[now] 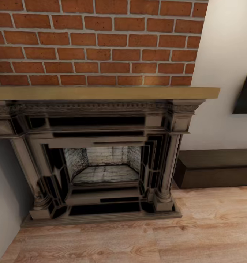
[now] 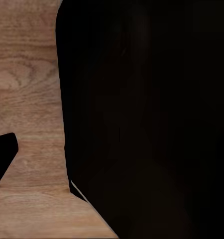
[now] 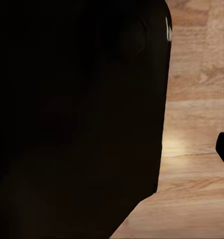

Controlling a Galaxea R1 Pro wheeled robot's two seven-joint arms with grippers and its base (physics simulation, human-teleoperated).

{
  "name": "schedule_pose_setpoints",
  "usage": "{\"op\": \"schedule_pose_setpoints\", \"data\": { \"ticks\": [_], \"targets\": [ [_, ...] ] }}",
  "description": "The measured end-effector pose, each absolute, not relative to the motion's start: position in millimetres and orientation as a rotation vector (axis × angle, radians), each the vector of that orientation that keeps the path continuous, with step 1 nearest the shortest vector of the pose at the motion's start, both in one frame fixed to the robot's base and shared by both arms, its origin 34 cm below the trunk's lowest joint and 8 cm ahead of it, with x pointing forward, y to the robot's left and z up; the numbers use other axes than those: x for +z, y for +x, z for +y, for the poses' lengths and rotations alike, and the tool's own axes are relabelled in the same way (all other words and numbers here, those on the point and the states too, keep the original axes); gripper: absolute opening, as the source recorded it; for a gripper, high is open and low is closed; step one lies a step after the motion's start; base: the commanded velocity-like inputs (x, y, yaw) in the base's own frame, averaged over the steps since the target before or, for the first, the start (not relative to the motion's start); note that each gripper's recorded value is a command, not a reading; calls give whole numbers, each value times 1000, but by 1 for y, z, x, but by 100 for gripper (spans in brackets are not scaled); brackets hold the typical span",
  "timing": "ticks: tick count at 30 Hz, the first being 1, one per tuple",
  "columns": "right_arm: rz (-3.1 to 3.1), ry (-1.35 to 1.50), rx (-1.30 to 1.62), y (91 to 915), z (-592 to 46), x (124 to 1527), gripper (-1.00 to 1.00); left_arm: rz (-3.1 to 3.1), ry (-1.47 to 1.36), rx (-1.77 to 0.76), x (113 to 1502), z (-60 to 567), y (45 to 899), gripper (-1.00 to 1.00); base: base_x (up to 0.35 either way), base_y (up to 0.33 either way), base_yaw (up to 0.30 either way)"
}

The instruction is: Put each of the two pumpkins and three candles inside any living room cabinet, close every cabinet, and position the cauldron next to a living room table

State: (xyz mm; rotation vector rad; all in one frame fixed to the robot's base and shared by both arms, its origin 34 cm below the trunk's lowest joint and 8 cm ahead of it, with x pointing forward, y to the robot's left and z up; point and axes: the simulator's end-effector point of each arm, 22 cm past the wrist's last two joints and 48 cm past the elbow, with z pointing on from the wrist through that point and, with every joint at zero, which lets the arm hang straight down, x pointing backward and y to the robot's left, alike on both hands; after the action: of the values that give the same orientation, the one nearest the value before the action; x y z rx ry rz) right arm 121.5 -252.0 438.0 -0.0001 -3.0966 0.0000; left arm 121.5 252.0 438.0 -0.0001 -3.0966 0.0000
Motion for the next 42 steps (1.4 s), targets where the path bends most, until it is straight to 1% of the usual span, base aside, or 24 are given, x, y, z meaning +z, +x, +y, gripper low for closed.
{"op": "schedule_pose_setpoints", "data": {
  "ticks": [9,16,34,42],
  "targets": [
    [-3108,-10,-72,125,-216,439,100,-3123,16,94,439,210,134,100,0,0,0],
    [-3109,-9,-126,126,-186,441,100,-3126,18,103,439,205,136,100,0,0,0],
    [-3119,-16,-122,128,-185,441,100,-3135,16,97,439,209,138,100,-3,0,0],
    [-3120,-5,-116,128,-189,440,100,-3149,7,96,439,209,141,100,-170,0,0]
  ]
}}
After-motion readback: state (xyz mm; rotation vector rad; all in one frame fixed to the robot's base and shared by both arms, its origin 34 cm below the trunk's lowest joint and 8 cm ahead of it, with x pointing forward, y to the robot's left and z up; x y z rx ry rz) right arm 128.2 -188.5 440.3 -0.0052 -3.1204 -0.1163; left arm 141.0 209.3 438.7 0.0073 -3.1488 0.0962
